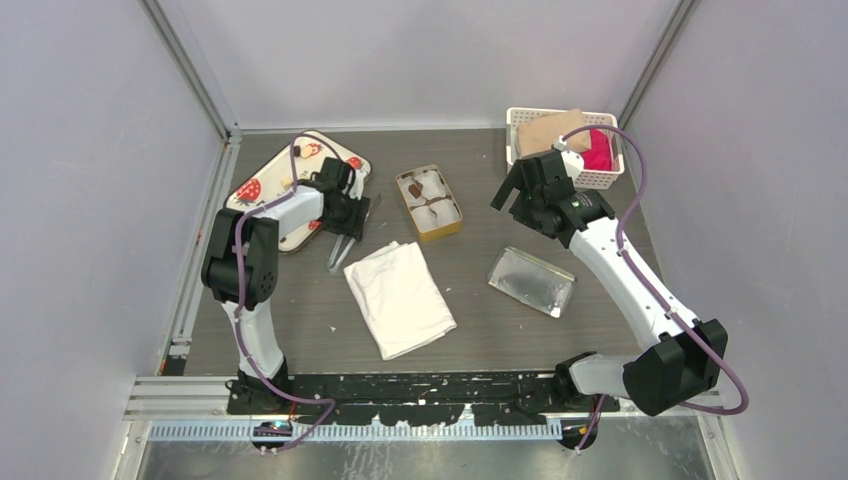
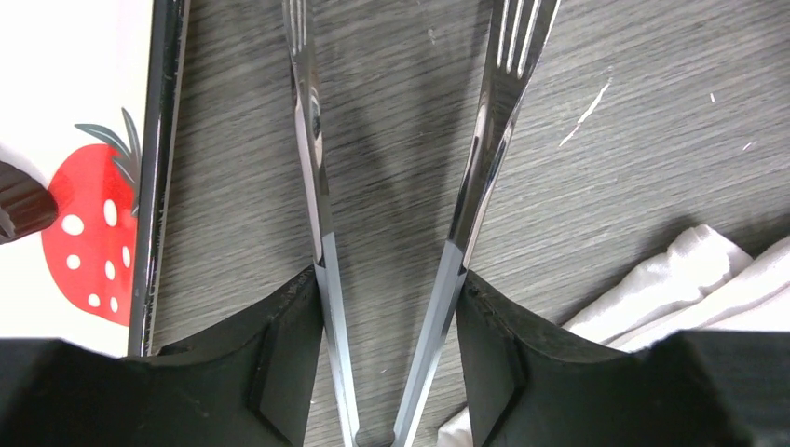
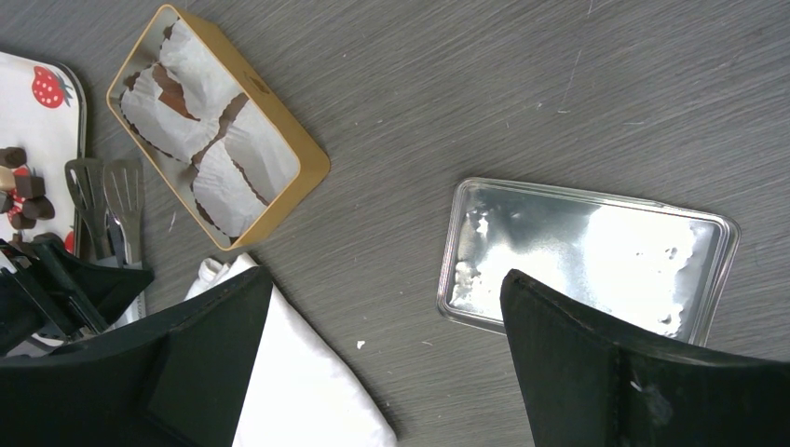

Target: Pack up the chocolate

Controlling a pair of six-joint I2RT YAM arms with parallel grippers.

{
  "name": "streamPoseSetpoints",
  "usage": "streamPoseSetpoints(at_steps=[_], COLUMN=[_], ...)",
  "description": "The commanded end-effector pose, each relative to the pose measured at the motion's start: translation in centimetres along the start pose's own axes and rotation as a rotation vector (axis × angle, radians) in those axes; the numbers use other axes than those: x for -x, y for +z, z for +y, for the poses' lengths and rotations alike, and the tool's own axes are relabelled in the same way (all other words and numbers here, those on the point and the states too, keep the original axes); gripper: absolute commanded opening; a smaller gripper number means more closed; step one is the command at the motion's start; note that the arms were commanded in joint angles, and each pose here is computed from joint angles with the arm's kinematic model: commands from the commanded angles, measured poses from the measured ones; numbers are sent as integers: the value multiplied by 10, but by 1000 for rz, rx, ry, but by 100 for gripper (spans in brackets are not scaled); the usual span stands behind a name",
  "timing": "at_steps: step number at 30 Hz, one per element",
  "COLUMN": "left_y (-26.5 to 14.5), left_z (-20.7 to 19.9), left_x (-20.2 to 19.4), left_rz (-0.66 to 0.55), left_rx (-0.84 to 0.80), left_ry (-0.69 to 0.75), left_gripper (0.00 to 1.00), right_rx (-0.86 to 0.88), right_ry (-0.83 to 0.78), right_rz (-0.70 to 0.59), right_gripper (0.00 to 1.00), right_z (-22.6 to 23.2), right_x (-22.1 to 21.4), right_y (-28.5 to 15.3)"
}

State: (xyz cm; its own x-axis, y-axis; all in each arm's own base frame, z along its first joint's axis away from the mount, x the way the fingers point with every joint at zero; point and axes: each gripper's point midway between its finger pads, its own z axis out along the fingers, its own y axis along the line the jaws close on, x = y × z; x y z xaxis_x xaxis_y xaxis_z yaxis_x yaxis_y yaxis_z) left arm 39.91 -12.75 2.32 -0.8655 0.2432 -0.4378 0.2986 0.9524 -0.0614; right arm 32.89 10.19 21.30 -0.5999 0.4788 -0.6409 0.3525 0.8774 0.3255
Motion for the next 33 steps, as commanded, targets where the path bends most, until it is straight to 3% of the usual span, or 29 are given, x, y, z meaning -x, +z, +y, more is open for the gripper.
streamPoseSetpoints(at_steps=[1, 11, 18, 23, 33], left_y=[0, -5, -2, -3, -8], left_z=[3, 8, 2, 2, 1], left_x=[-42, -51, -45, -40, -45], left_rz=[148, 167, 169, 166, 177], left_rx=[10, 43, 17, 24, 21], left_ry=[-15, 6, -3, 6, 17], left_gripper=[55, 54, 32, 48, 57], right_rx=[37, 42, 49, 46, 37], right_ry=[35, 36, 34, 31, 31], right_rz=[-50, -46, -39, -42, -44], right_gripper=[98, 98, 98, 98, 98], right_z=[7, 9, 12, 12, 10], right_x=[14, 14, 14, 14, 14], right_y=[-10, -7, -5, -6, -5])
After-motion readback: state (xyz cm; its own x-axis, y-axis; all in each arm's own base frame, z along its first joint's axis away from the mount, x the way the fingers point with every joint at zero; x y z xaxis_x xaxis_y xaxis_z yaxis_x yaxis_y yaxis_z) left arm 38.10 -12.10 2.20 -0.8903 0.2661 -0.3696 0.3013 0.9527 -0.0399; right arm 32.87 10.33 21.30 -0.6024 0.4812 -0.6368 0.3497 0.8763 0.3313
